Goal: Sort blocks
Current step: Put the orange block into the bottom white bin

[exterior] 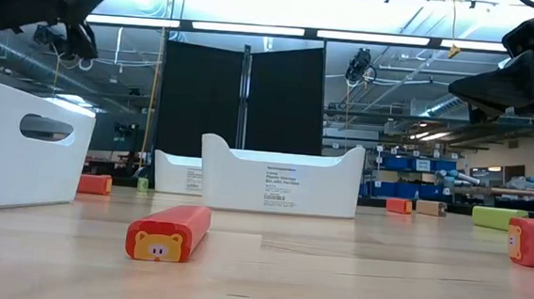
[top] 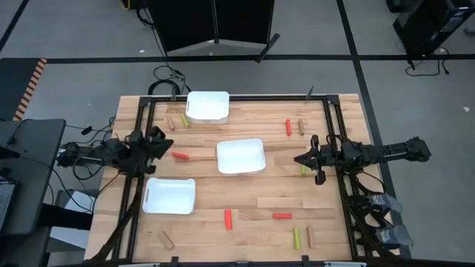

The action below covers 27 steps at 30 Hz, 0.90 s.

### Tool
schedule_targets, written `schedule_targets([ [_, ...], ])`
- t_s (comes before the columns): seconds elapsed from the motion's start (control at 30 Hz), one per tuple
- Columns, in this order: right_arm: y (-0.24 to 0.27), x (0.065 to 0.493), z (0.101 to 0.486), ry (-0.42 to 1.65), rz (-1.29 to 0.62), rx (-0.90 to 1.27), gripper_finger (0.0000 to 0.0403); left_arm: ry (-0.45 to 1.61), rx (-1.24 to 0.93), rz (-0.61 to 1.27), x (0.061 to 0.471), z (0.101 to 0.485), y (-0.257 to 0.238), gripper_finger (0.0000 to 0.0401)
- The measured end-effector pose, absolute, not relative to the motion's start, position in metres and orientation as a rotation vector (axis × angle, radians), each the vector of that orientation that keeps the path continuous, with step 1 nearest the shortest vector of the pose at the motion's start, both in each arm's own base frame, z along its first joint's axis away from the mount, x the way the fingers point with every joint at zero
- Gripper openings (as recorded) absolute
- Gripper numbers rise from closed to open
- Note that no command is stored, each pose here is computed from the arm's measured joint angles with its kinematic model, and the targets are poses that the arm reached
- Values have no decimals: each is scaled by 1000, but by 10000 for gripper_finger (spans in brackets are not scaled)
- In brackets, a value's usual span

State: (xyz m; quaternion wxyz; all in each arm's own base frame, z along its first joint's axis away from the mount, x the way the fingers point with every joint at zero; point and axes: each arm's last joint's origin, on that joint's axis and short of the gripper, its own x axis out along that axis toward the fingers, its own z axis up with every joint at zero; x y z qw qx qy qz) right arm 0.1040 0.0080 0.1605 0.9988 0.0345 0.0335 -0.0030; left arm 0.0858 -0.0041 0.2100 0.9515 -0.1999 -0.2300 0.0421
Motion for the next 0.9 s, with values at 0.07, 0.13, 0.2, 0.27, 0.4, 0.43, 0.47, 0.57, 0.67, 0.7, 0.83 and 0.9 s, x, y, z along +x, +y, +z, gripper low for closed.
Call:
schedule_targets([
  [0.07, 8, 104, 161, 67, -6, 69, 42, -438, -444, 120, 87, 211, -3, 26],
  [0.13, 8, 104, 161, 67, -6, 68, 42, -422, -480, 196, 89, 209, -1, 26],
  [0.2, 8, 104, 161, 60, -6, 54, 42, -424, -515, 303, 91, 208, 1, 26],
  [0.27, 8, 104, 164, 29, -10, 12, 42, -421, -502, 377, 93, 212, 3, 26],
  [0.4, 7, 104, 179, -121, -26, 45, 42, -266, -392, 419, 102, 221, 1, 27],
  [0.43, 7, 103, 184, -172, -25, 63, 42, -202, -372, 430, 105, 224, 1, 29],
  [0.47, 7, 102, 189, -230, -28, 76, 42, -146, -364, 438, 107, 229, 0, 33],
  [0.57, 4, 95, 208, -435, -75, 111, 42, 62, -334, 476, 115, 246, -1, 52],
  [0.67, 0, 88, 220, -574, -179, 130, 42, 335, -282, 538, 124, 257, -2, 83],
  [0.7, -2, 87, 223, -587, -217, 121, 42, 436, -259, 560, 127, 258, -3, 95],
  [0.83, -6, 88, 228, -554, -328, 95, 42, 832, -179, 618, 139, 256, -6, 141],
  [0.9, -9, 89, 229, -539, -366, 90, 42, 1004, -129, 611, 148, 247, -8, 161],
])
